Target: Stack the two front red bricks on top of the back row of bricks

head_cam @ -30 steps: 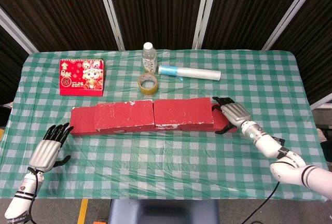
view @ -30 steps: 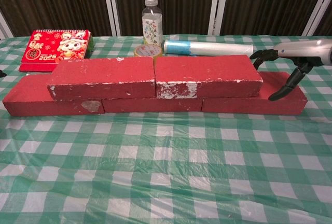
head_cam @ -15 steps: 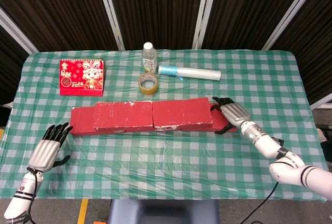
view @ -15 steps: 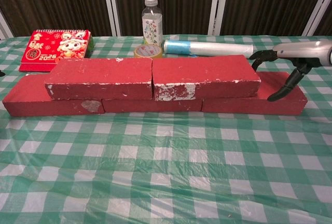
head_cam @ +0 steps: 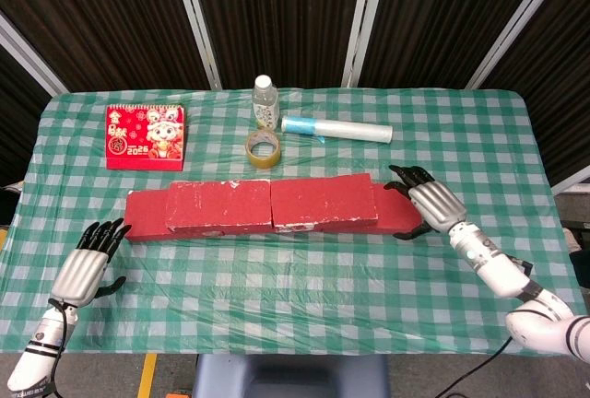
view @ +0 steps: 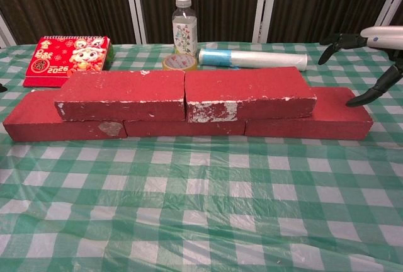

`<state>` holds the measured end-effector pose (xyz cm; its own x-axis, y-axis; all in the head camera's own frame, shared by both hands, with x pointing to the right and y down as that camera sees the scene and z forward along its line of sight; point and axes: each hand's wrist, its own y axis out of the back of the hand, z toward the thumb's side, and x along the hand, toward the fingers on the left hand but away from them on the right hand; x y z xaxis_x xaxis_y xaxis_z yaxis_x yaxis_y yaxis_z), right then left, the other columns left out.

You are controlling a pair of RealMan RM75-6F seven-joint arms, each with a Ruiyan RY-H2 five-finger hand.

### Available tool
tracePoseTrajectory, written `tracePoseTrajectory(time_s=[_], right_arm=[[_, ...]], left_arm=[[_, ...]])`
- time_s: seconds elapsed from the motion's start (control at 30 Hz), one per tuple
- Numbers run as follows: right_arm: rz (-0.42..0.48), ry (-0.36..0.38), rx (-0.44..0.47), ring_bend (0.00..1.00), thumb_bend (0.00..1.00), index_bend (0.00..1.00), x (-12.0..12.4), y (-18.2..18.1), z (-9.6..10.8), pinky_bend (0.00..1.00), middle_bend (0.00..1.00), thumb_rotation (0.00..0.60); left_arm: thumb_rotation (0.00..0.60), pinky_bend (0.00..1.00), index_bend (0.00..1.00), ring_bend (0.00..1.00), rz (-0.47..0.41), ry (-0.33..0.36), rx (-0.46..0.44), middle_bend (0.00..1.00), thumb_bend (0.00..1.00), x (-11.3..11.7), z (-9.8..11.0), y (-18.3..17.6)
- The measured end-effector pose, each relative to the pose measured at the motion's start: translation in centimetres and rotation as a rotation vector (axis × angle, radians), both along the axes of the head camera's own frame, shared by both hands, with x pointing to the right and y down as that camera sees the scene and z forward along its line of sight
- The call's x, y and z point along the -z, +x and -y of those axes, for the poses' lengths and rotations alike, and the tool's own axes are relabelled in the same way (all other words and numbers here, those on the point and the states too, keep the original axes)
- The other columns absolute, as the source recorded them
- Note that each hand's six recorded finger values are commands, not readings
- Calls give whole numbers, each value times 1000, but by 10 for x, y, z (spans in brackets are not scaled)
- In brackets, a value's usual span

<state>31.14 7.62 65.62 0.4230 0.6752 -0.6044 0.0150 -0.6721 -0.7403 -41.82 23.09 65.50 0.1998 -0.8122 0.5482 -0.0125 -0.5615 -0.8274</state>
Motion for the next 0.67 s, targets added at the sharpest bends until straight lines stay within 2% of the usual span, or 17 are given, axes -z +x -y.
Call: tracePoseTrajectory(time_s=[0.07, 0.2, 0.27, 0.4, 0.53, 0.67], right_arm=[[21, 36, 19, 0, 40, 278, 11, -1, -7, 113, 5, 544], [55, 99, 21, 0, 40, 68, 28, 4, -27, 53, 0, 543], [59, 145, 9, 0, 40, 11, 37, 12, -41, 22, 0, 542], [24, 269, -34, 0, 41, 0, 54, 34, -76, 0, 0, 543], [-56, 402, -122, 0, 45, 0, 77, 65, -120, 0, 0, 547], [-120, 448, -161, 0, 46, 0, 89, 79, -144, 0, 0, 545]], left_arm=[[600, 27, 0, 0, -4, 9, -11, 0, 256, 1, -1, 2], [600, 27, 0, 0, 4, 23, -13, 0, 264, 4, -2, 2], [600, 27, 0, 0, 17, 41, -9, 0, 271, 8, -2, 1], [600, 27, 0, 0, 45, 109, 11, 0, 273, 20, 2, -5], [600, 27, 0, 0, 77, 183, 41, 0, 278, 35, 4, -12], [600, 27, 0, 0, 94, 202, 66, 0, 279, 43, 3, -16]])
